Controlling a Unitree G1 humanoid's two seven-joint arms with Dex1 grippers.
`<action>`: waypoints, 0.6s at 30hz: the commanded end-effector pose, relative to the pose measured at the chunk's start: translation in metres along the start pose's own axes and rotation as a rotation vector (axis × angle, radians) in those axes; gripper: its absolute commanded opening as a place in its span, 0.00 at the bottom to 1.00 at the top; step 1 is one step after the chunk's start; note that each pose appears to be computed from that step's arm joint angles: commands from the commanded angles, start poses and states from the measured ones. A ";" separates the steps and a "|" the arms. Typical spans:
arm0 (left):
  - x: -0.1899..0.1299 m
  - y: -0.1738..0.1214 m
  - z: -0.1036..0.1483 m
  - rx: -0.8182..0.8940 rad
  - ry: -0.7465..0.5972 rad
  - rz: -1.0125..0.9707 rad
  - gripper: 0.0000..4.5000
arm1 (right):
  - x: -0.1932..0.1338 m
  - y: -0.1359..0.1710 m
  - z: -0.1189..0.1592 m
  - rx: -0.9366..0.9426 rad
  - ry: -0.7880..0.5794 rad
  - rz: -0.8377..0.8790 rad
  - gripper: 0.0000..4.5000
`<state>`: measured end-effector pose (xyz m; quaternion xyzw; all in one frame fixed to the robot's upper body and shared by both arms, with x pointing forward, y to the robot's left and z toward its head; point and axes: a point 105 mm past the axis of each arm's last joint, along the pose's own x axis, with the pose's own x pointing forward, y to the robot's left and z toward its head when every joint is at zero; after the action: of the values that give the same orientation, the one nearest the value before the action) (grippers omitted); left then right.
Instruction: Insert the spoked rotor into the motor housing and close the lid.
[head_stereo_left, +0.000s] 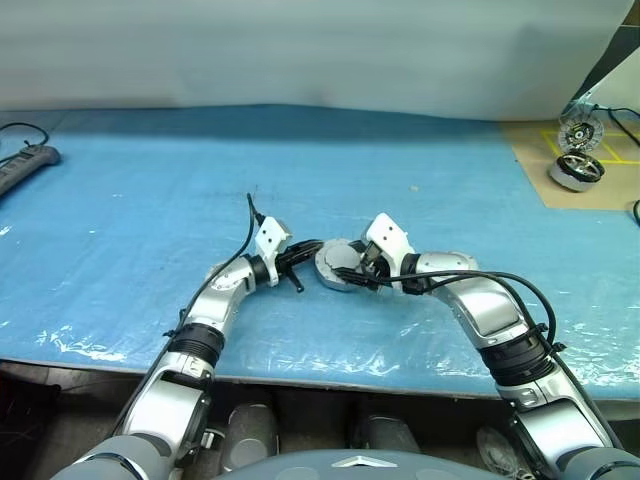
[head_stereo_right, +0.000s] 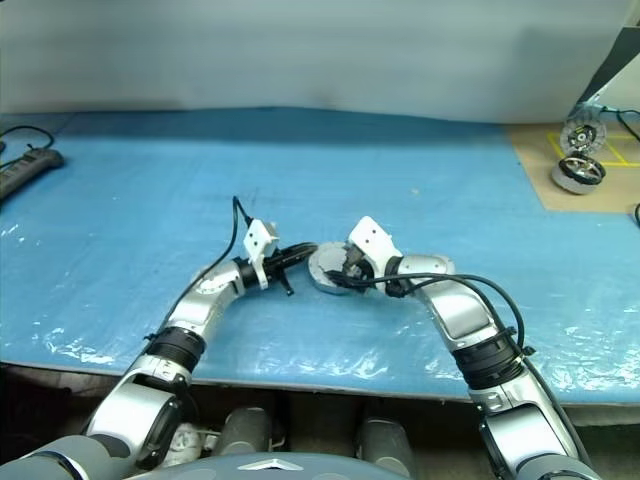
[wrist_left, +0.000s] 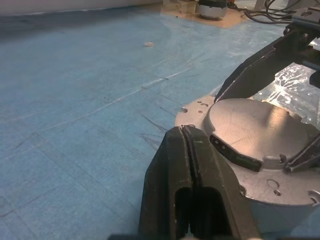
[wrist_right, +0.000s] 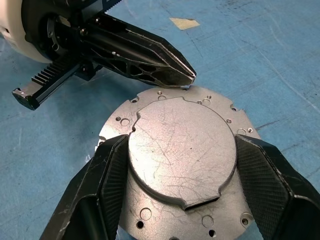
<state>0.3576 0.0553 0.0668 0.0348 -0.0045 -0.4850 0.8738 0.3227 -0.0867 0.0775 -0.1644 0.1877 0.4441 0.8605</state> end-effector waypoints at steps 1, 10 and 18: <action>0.006 -0.014 -0.007 0.046 0.021 -0.065 0.00 | 0.001 0.005 -0.057 0.110 0.204 -0.010 0.66; 0.005 -0.030 -0.014 0.048 0.036 -0.178 0.00 | 0.001 0.008 -0.061 0.114 0.212 -0.003 0.66; -0.001 -0.030 -0.030 0.074 0.104 -0.201 0.00 | 0.003 0.001 -0.054 0.085 0.172 -0.049 0.66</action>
<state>0.3483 0.0509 0.0634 0.0762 -0.0256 -0.5316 0.8432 0.3213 -0.0875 0.0750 -0.1622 0.1894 0.4415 0.8619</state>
